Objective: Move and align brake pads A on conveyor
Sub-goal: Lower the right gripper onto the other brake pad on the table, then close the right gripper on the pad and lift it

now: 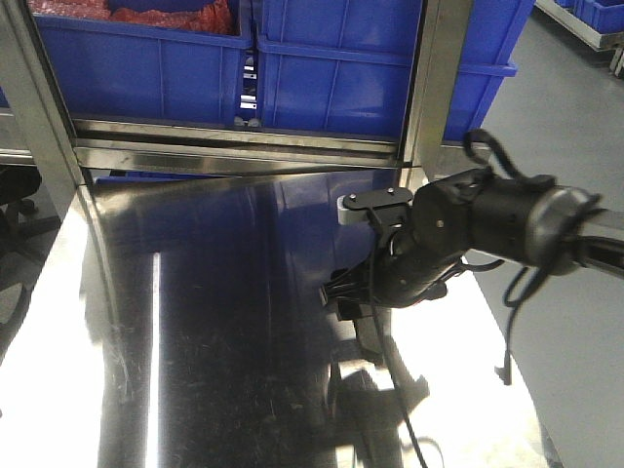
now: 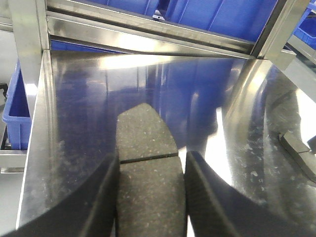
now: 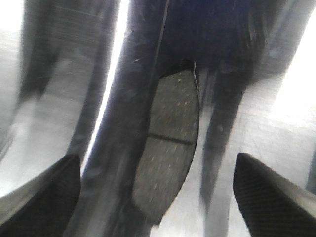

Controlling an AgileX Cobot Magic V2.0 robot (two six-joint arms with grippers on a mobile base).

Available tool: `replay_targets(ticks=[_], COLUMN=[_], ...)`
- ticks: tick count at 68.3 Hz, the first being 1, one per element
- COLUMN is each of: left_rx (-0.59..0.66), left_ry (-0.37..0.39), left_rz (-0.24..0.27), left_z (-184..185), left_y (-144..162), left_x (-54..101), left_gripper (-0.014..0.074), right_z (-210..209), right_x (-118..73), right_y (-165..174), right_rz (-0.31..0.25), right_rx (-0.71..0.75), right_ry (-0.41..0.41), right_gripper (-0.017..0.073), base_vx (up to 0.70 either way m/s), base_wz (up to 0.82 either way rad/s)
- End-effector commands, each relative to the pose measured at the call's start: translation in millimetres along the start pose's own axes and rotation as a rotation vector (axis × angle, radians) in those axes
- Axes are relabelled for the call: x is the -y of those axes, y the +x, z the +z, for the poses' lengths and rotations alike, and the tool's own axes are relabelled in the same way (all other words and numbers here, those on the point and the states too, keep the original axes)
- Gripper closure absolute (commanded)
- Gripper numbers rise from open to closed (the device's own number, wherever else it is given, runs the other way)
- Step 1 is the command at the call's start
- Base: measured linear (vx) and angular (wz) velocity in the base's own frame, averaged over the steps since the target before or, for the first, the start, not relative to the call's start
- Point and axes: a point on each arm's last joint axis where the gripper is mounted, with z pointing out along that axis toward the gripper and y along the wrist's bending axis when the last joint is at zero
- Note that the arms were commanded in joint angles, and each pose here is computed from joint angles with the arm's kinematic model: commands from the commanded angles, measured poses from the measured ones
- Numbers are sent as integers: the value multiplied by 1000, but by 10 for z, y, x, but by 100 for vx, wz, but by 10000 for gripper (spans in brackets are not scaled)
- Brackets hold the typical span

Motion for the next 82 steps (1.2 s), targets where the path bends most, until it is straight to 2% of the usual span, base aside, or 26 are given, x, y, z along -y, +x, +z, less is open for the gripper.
replay_targets(ticks=[1,16,37,43,65,75,82], left_rx=[97,97,97,97,97,97,97], left_ry=[49,49,49,49,49,49,49], left_rz=[7,7,7,7,7,7,7], left_z=[-29,-29,-29,-29,-29,-29,-29], left_y=[-156,-156,-156,-156,-156,-156,-156], left_x=[63,63,63,63,63,63,63], left_gripper=[501,501,501,501,501,501,501], right_z=[-143,102,131,131,121,40,-38], right_x=[-10,-6,-6,-6,1,1,-11], right_y=[-179,-153,-148,-147,-150,-156,-100], right_rz=[0,0,-1,-1,-30,-38,-41], right_rx=[83,19,14,13,16,34,60], right_ry=[-1,10,11,11,19,17,8], right_gripper=[-35,-26,87,150,489,571,568], base_vx=[0,0,0,0,0,0,0], base_wz=[0,0,0,0,0,0,0])
